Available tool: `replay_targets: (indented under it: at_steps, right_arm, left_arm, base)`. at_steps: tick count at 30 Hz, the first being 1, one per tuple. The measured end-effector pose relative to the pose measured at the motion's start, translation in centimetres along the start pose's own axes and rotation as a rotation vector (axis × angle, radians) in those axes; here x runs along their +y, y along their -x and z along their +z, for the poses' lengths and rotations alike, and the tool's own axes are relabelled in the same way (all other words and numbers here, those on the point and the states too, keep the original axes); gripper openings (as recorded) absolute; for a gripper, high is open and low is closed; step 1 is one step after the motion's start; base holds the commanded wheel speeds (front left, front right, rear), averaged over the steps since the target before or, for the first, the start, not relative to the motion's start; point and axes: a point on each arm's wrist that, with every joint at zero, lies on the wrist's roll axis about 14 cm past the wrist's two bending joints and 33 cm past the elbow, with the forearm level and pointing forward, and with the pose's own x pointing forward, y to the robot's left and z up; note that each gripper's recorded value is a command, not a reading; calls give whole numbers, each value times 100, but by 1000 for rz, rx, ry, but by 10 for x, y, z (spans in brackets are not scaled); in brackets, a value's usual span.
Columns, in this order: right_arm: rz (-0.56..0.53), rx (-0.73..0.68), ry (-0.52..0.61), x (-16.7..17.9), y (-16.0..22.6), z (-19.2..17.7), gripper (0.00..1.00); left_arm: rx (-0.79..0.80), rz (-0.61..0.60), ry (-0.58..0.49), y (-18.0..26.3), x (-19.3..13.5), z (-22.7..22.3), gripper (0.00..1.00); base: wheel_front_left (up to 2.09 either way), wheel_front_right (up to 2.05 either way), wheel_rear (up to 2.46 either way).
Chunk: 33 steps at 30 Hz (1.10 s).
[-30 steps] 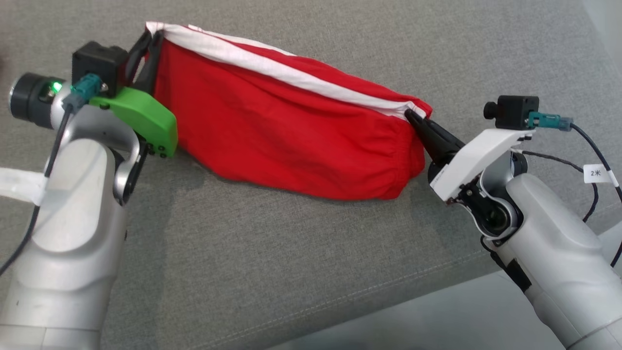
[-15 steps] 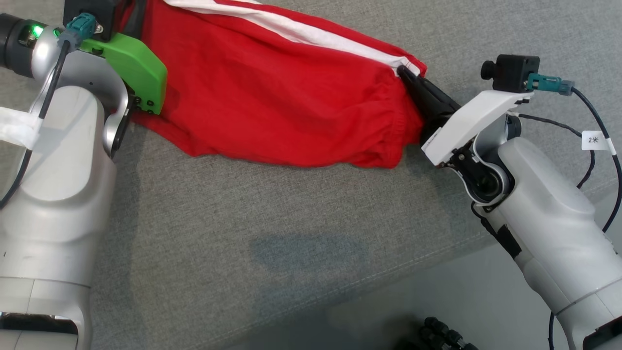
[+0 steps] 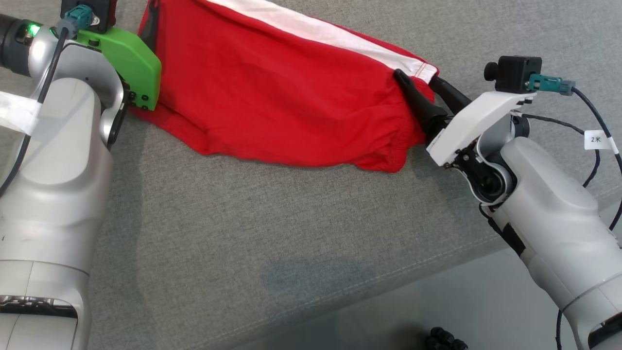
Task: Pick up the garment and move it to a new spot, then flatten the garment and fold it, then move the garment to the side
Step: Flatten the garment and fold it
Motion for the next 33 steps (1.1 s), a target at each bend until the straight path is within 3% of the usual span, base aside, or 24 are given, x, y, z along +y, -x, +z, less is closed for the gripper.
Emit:
replay_targets:
  at_steps: [8, 15, 24, 33]
  right_arm:
    - [-39, -1, 47, -17, 15, 10, 100]
    - [-25, -3, 33, -10, 23, 8, 100]
    - [12, -22, 33, 4, 26, 13, 100]
    - [-32, -54, 32, -14, 46, 11, 100]
  left_arm:
    - [7, -3, 12, 10, -8, 12, 100]
    - [-8, 2, 37, 21, -12, 23, 100]
    - [52, -6, 69, 39, -22, 5, 100]
    - [91, -34, 120, 47, -43, -12, 100]
  base:
    - [0, 0, 0]
    - [0, 0, 0]
    - [0, 0, 0]
    - [0, 0, 0]
